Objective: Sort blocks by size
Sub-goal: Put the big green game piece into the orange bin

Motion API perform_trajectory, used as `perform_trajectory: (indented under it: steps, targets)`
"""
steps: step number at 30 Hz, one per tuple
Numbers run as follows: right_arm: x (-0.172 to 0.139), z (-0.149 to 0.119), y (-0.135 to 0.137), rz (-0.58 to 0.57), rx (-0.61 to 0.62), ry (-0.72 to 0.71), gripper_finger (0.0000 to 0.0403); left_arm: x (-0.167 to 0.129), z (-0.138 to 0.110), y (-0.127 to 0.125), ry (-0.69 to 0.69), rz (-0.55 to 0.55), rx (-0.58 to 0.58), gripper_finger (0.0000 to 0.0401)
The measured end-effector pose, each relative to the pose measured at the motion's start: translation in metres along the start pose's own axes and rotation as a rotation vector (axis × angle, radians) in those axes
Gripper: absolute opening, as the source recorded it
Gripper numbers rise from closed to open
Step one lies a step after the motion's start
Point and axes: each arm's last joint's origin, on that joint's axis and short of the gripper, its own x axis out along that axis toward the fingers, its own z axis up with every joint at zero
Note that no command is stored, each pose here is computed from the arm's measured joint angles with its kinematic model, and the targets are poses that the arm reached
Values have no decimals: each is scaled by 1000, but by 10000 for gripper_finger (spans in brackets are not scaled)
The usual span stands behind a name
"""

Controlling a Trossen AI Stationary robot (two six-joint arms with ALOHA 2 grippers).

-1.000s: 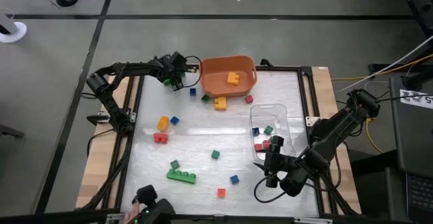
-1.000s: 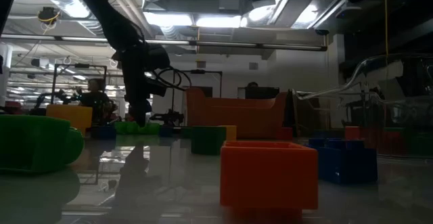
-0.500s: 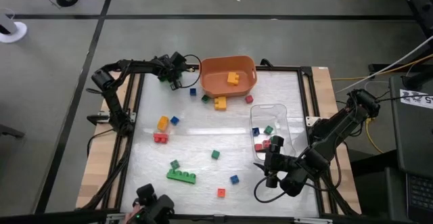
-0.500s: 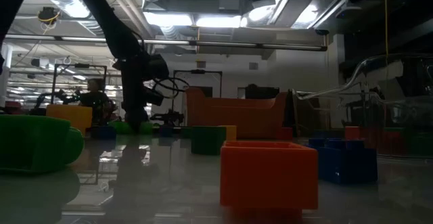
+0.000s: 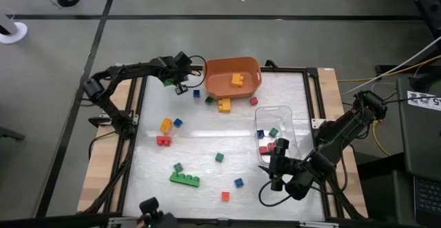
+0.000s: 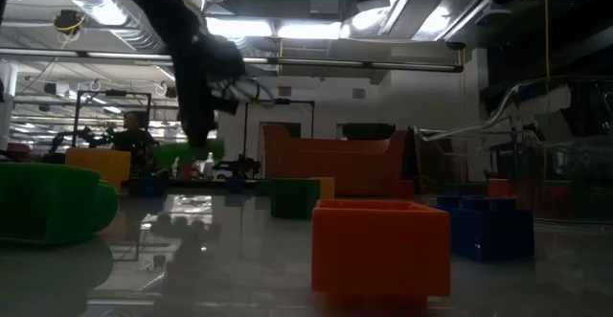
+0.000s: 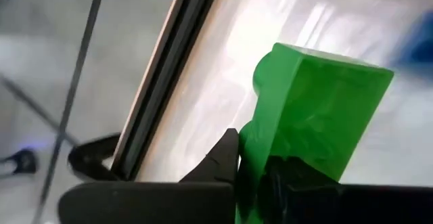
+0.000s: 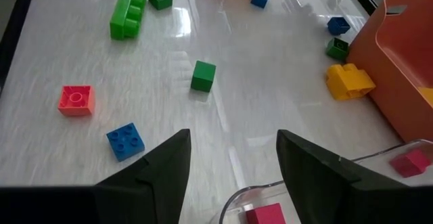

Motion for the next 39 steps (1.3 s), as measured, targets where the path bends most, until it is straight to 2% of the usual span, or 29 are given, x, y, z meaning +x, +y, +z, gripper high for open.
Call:
perform_trajectory:
  steps: [5, 9, 14, 18, 23, 28, 33, 39]
  targets:
    - [0, 0, 0, -11, -3, -9, 220, -46, 12, -9, -208, -116, -46, 8]
    - [0, 1, -1, -29, -12, -25, 220, -73, 26, -16, -448, -204, -107, 13]
    - [0, 2, -1, -31, -12, -34, 220, -88, 52, -30, -708, -272, -152, 8]
    - [0, 5, 2, -6, 19, -53, 220, -85, 69, -44, -817, -275, -129, 24]
    - [0, 7, 5, 28, 45, -61, 220, -73, 83, -58, -889, -248, -57, 62]
    - [0, 9, 8, 86, 67, -59, 220, -58, 89, -64, -871, -257, -90, 121]
    - [10, 9, 20, 100, 21, -81, 220, -54, 89, -64, -859, -254, -93, 176]
    - [43, 6, 31, 112, -9, -46, 220, -57, 89, -63, -857, -283, -165, 195]
